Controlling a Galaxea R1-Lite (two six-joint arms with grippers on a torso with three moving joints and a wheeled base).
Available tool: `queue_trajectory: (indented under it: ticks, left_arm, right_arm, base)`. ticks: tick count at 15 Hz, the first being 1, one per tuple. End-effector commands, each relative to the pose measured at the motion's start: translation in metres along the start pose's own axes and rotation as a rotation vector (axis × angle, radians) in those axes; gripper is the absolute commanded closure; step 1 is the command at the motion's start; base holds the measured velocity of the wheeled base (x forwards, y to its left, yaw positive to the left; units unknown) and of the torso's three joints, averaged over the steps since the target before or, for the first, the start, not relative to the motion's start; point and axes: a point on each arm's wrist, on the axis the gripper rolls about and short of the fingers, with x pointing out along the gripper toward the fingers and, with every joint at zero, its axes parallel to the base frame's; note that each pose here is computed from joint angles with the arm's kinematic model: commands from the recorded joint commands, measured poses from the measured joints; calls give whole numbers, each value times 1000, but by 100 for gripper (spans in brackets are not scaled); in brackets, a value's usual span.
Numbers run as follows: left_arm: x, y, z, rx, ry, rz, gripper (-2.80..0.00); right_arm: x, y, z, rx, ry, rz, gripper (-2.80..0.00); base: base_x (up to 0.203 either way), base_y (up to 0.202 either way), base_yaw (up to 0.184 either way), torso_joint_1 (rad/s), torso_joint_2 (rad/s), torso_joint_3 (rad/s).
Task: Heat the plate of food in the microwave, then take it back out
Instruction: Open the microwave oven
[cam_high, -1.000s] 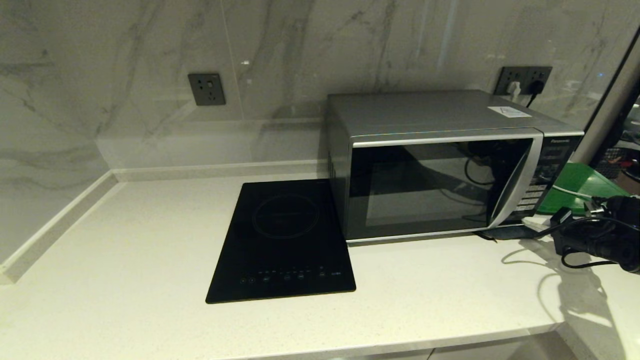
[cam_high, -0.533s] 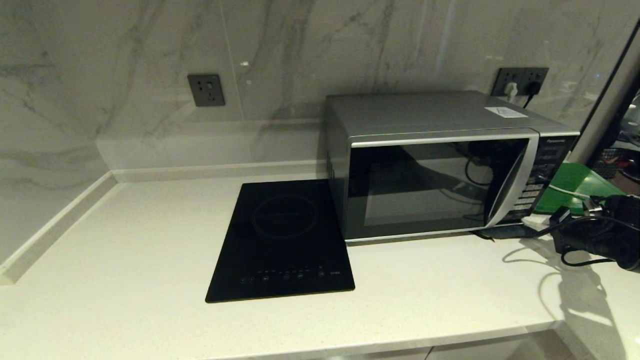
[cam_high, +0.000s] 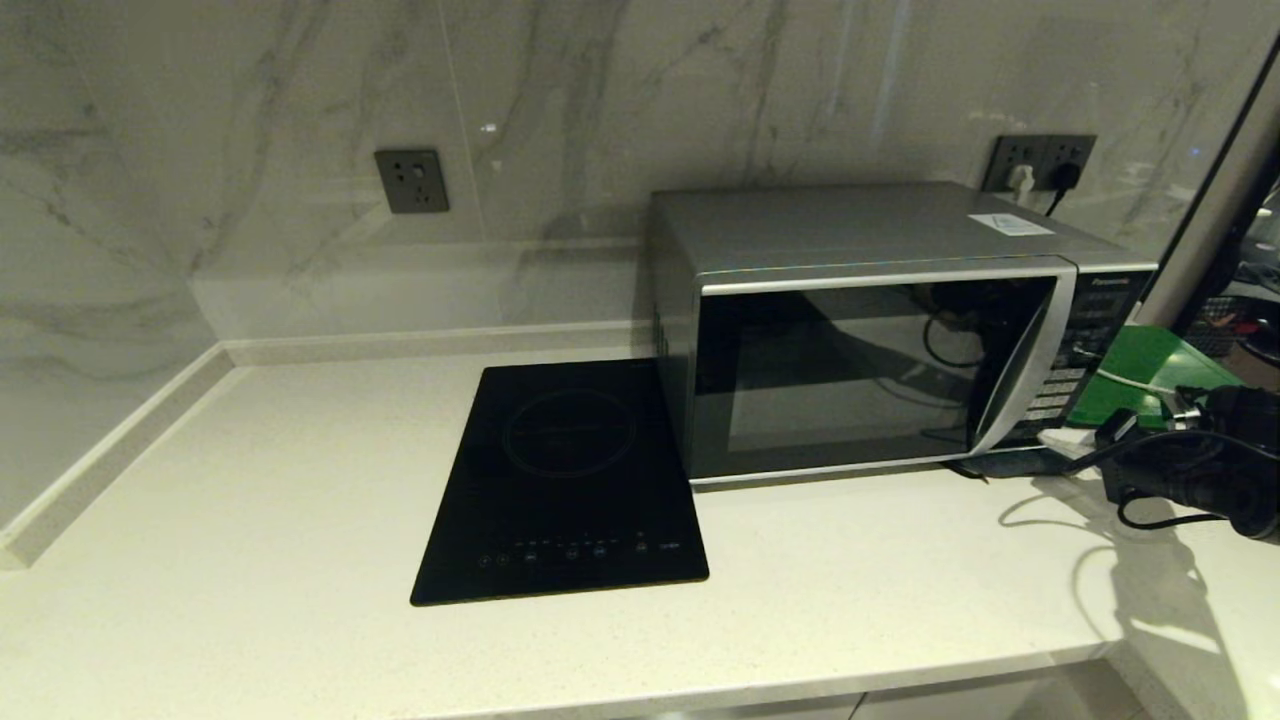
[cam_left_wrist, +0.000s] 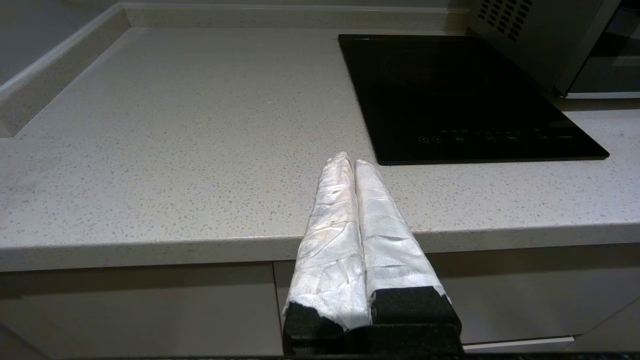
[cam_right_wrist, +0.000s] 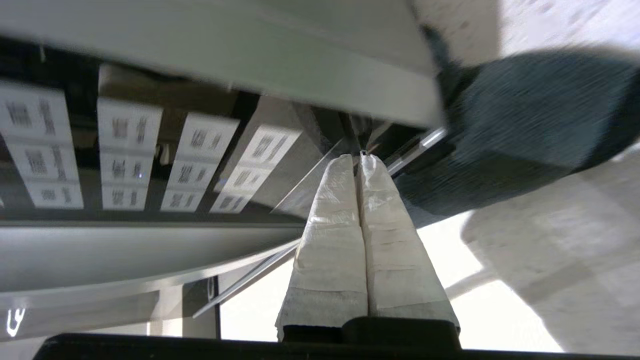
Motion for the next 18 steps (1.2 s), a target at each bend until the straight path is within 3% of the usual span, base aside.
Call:
queue_trajectory:
  ticks: [1,7,11,14,16,18]
  left_arm:
    - [0,0,0,-1,0,1,0]
    - [0,0,0,-1,0,1,0]
    - [0,0,0,-1,0,1,0]
    - [0,0,0,-1,0,1,0]
    - [0,0,0,-1,0,1,0]
    - [0,0,0,-1,-1,1,0]
  right_arm:
    - [-3,8,-4,3,14,7,0]
    - [-7,17,-8,-4,16,10,0]
    - [-54,41,-4,-29,-56,-4,0]
    - [-108,86,1,-100,-157,12,0]
    - [-148,130,-4,-161,-220,22,0]
    - [-185,170,-21,-203,-259,-33,0]
  base:
    - [0,0,0,0,0,0]
    - [0,0,0,0,0,0]
    - [0,0,0,0,0,0]
    - [0,0,0,0,0,0]
    - [0,0,0,0,0,0]
    - [0,0,0,0,0,0]
